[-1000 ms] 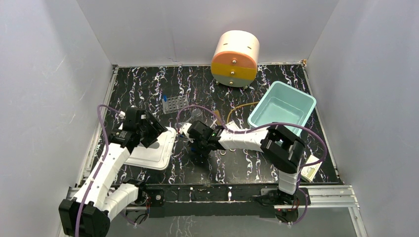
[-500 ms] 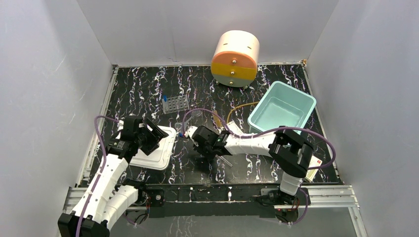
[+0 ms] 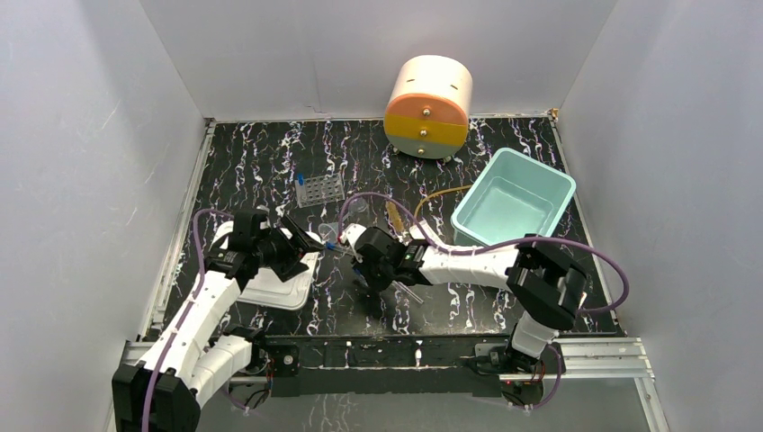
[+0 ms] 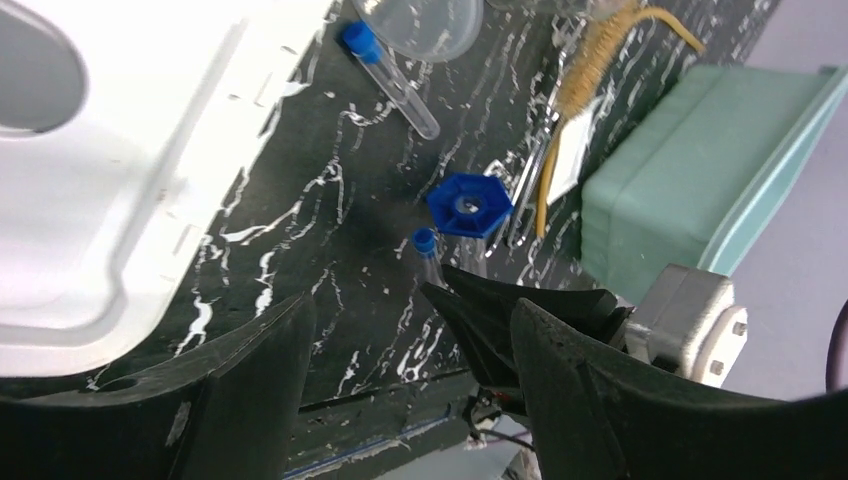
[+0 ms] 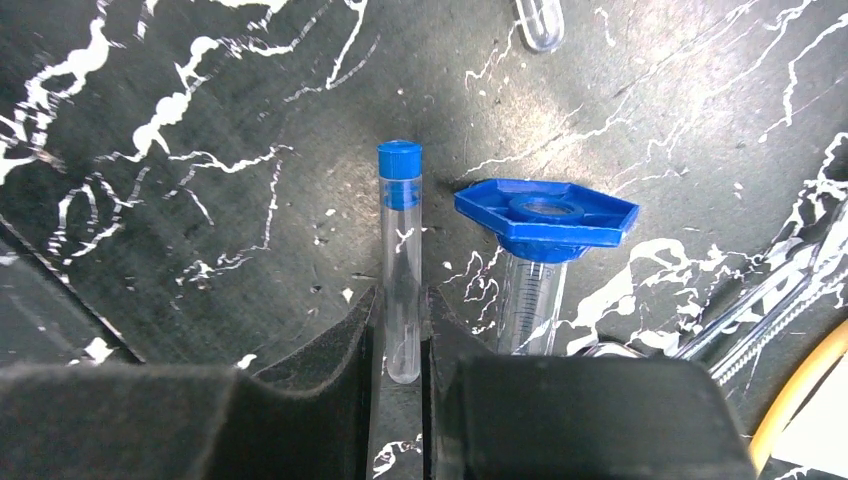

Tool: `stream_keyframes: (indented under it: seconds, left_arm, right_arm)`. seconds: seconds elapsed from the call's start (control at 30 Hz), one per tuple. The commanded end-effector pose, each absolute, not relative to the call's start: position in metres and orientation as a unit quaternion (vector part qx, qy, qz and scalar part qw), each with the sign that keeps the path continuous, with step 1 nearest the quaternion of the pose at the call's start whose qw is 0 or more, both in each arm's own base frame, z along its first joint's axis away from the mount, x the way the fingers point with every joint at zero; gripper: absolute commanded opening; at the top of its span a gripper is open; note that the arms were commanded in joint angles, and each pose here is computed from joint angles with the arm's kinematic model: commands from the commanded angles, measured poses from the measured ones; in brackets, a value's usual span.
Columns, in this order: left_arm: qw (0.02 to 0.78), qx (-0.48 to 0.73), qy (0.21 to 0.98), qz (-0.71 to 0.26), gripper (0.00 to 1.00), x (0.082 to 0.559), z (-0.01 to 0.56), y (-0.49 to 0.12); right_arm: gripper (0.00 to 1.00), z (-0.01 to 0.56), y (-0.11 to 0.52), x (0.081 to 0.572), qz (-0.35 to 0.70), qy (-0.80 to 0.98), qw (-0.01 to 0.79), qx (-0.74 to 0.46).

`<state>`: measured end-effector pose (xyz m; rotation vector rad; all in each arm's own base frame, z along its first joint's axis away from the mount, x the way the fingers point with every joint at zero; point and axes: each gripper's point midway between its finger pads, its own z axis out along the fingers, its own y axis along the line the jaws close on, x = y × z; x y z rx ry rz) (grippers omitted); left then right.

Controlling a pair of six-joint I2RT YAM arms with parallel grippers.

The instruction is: Organize the chemistry lab equipment

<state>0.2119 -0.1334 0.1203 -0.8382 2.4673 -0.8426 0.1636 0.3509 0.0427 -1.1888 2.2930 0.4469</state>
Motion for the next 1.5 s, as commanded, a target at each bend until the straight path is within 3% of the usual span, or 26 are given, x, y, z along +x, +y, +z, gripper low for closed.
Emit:
stream_keyframes:
  seconds: [0.0,0.13,0.33,0.47,0.67,1.3,1.47]
  left_arm:
    - [0.18,-0.245,0.875,-0.377,0.69,0.209,0.132,-0.158]
    - [0.159,-0.232,0.868,-0.409,0.68,0.203,0.129,-0.169]
    - [0.148,-0.229,0.838,-0.472,0.54,0.206,0.14,-0.185]
    - [0.168,-0.225,0.821,-0.497,0.58,0.21,0.151,-0.187]
    - [0.193,-0.254,0.817,-0.48,0.52,0.216,0.141,-0.179]
    - [0.222,-0.183,0.821,-0.493,0.19,0.221,0.149,-0.185]
    - [0.221,-0.18,0.814,-0.505,0.03,0.222,0.155,-0.188]
  right_arm:
    - [0.22,0.092,0.378,0.169,0.231,0.826,0.316,-0.406]
    - [0.22,0.116,0.388,0.177,0.258,0.815,0.353,-0.38]
    - [0.22,0.135,0.399,0.179,0.291,0.806,0.369,-0.361]
    - [0.22,0.151,0.413,0.183,0.314,0.793,0.383,-0.355]
    - [0.22,0.165,0.418,0.183,0.336,0.785,0.387,-0.349]
    - [0.22,0.162,0.423,0.182,0.347,0.789,0.372,-0.344]
    - [0.22,0.16,0.424,0.181,0.347,0.79,0.369,-0.346]
